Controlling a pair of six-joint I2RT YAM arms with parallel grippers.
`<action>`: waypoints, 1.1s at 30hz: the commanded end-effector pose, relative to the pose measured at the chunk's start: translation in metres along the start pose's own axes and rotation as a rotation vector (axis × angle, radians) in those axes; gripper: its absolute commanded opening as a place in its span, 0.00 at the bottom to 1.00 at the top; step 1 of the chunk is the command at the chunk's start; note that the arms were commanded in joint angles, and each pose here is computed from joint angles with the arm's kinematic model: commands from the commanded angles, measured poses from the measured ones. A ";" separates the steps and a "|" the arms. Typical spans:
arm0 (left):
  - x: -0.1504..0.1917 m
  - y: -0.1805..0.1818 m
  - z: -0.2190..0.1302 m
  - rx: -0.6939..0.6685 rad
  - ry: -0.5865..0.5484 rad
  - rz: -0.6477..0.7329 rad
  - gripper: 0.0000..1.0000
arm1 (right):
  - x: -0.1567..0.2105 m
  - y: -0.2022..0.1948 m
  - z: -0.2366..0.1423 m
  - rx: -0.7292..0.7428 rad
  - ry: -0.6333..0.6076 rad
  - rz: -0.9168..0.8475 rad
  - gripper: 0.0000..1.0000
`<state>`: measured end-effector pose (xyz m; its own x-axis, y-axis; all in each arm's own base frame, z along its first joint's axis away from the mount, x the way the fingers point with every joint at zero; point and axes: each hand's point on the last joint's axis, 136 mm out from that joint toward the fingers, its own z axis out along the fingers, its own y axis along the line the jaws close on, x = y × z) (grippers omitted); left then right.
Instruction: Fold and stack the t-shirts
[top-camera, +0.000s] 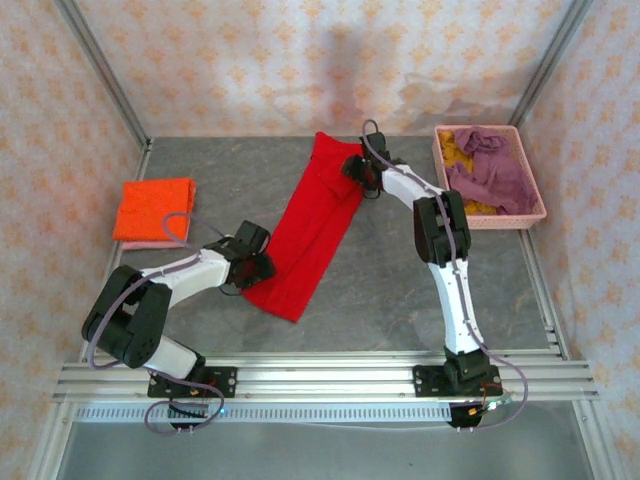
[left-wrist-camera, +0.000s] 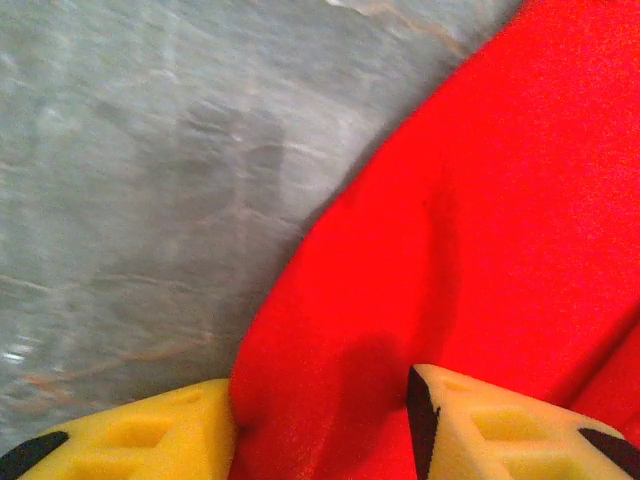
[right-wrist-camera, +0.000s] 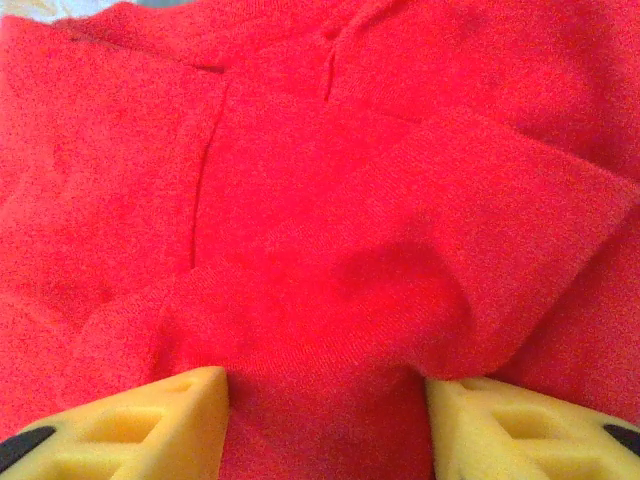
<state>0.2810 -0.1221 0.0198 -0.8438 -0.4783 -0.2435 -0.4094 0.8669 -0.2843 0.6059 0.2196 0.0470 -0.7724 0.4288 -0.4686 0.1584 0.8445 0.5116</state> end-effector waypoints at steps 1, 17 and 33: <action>0.031 0.006 0.006 -0.021 0.108 -0.023 0.48 | 0.008 -0.006 0.010 0.031 0.082 -0.034 0.55; -0.049 0.030 -0.046 -0.120 -0.070 0.107 0.51 | 0.047 0.021 -0.115 -0.147 0.000 -0.043 0.69; -0.055 0.023 -0.042 -0.083 -0.057 0.102 0.55 | 0.289 0.057 -0.148 -0.149 0.389 -0.245 0.47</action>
<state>0.2999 -0.0676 0.0630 -0.8572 -0.3943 -0.3312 -0.3566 0.9186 -0.1706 0.3020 0.3326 0.0610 -0.9411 0.0714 -0.3305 -0.1282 0.8290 0.5444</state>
